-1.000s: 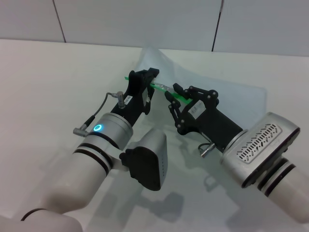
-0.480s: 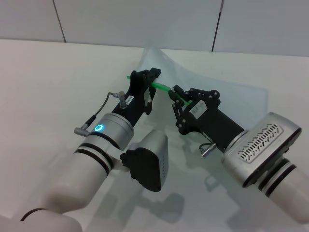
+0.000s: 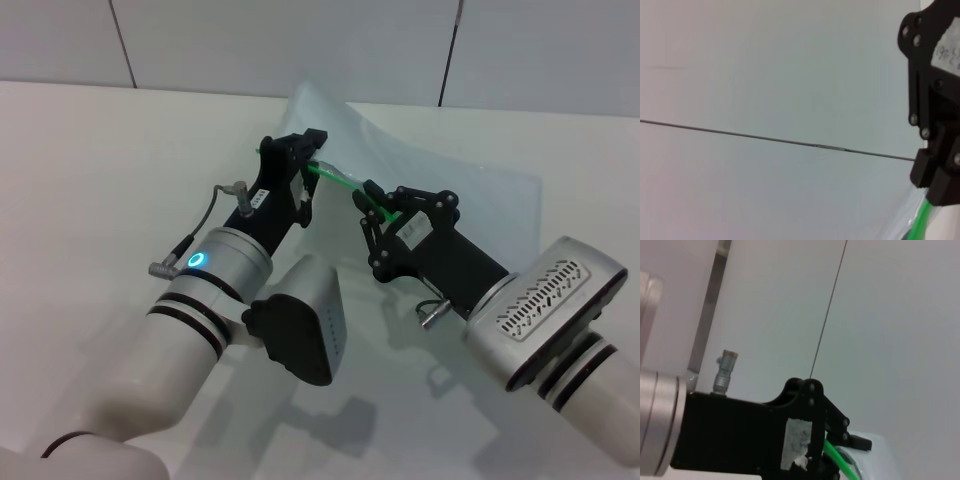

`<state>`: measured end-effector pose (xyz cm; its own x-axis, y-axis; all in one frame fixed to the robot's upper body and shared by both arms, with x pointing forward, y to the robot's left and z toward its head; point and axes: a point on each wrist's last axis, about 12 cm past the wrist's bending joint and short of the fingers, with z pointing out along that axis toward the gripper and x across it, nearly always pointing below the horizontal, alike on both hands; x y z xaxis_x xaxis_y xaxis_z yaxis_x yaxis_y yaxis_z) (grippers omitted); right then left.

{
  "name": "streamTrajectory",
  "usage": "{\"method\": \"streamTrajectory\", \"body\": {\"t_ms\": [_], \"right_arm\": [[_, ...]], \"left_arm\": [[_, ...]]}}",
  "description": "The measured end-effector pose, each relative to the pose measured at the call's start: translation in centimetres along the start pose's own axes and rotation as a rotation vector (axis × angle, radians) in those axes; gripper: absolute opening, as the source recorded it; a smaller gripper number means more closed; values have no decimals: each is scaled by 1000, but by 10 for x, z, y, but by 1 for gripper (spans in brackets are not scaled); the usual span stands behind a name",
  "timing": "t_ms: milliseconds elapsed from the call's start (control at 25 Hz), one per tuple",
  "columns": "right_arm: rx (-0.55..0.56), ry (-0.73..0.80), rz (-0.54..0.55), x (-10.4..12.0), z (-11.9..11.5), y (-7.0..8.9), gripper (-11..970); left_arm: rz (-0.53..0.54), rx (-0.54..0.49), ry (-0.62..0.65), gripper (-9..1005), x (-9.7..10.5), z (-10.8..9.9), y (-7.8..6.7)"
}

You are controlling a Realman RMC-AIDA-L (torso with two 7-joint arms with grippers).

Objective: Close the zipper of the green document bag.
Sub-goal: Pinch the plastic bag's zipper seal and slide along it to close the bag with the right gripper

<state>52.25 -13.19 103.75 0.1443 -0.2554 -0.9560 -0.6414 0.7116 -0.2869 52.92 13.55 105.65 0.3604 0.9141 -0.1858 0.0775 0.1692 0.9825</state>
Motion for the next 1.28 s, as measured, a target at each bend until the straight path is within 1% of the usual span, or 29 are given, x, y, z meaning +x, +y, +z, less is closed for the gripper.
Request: {"method": "streamTrajectory", "body": {"t_ms": [360,600,1040,1280], "right_arm": [[13,8,-2,4,-4,-3,80],[43,20,5,9,-9,-8,79],[94,47,1,18,-17,-19,89],[103,58,-4,21,-20,-21,95]], "left_arm": [[-20,-5,9,119,1,0,1],[-56,-29,17,122,2,-1,3],[-70,-38,20,129,3,-1,4],[-79,-38,18,132,3,-1,4]]}}
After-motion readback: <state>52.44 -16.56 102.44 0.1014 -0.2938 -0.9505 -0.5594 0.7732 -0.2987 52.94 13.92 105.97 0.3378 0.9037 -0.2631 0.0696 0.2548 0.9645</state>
